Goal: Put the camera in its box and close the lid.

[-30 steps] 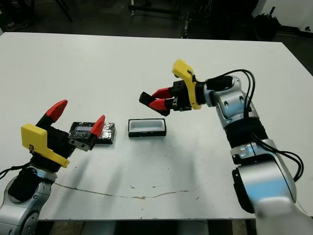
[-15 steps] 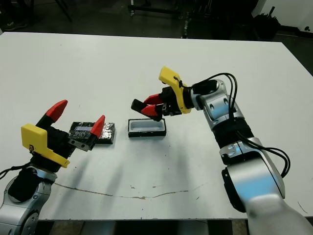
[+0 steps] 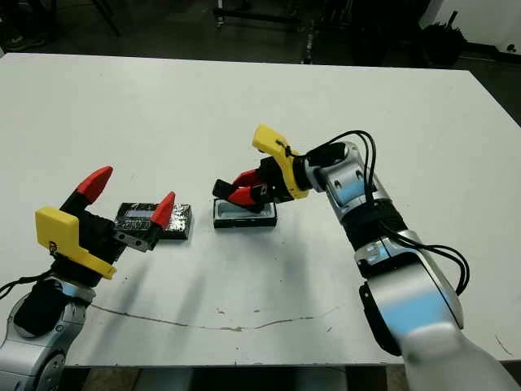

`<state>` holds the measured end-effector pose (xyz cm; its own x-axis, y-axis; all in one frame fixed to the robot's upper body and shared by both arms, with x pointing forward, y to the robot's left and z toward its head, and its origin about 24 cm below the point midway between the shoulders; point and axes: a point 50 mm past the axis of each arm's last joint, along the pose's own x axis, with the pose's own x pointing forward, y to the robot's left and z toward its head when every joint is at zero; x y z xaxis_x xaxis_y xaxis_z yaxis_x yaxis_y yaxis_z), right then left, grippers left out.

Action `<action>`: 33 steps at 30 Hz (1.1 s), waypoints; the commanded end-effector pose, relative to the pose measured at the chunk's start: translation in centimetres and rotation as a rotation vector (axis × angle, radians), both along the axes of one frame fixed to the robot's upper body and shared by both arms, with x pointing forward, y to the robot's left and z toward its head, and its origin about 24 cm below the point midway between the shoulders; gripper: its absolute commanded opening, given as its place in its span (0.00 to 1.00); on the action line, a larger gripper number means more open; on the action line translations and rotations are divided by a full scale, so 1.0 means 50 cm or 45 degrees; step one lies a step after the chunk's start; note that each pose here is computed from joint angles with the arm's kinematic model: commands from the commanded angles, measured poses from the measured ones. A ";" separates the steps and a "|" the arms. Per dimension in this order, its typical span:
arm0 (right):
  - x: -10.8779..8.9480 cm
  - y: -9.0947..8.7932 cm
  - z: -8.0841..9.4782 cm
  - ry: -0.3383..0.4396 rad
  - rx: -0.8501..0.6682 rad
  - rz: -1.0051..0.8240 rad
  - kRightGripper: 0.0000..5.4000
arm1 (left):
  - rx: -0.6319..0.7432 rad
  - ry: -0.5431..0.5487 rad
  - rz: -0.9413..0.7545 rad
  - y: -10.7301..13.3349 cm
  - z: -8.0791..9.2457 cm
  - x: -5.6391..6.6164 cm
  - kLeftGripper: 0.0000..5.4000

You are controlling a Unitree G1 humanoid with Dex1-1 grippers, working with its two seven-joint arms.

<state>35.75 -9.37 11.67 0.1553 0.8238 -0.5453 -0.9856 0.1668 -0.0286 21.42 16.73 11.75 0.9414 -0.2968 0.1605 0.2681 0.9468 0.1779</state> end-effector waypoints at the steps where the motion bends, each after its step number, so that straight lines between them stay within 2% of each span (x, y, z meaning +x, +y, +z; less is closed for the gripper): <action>1: -0.004 -0.008 -0.018 0.013 -0.013 -0.008 0.31 | 0.004 0.016 0.002 0.000 -0.005 -0.003 1.00; 17: -0.009 -0.027 -0.039 0.109 -0.154 0.013 0.31 | 0.009 0.011 0.006 -0.001 -0.006 -0.004 1.00; 26: -0.010 -0.050 -0.049 0.052 -0.283 0.054 0.31 | -0.010 0.020 0.004 -0.001 -0.007 -0.005 1.00; 33: -0.010 -0.064 -0.055 0.060 -0.285 0.062 0.31 | -0.004 0.020 0.006 0.000 -0.007 -0.006 1.00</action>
<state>35.47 -9.89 10.35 0.0840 0.7513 -0.6546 -0.9964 0.0578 -0.0615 21.31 16.66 11.59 0.9420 -0.2972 0.1562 0.2704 0.9473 0.1720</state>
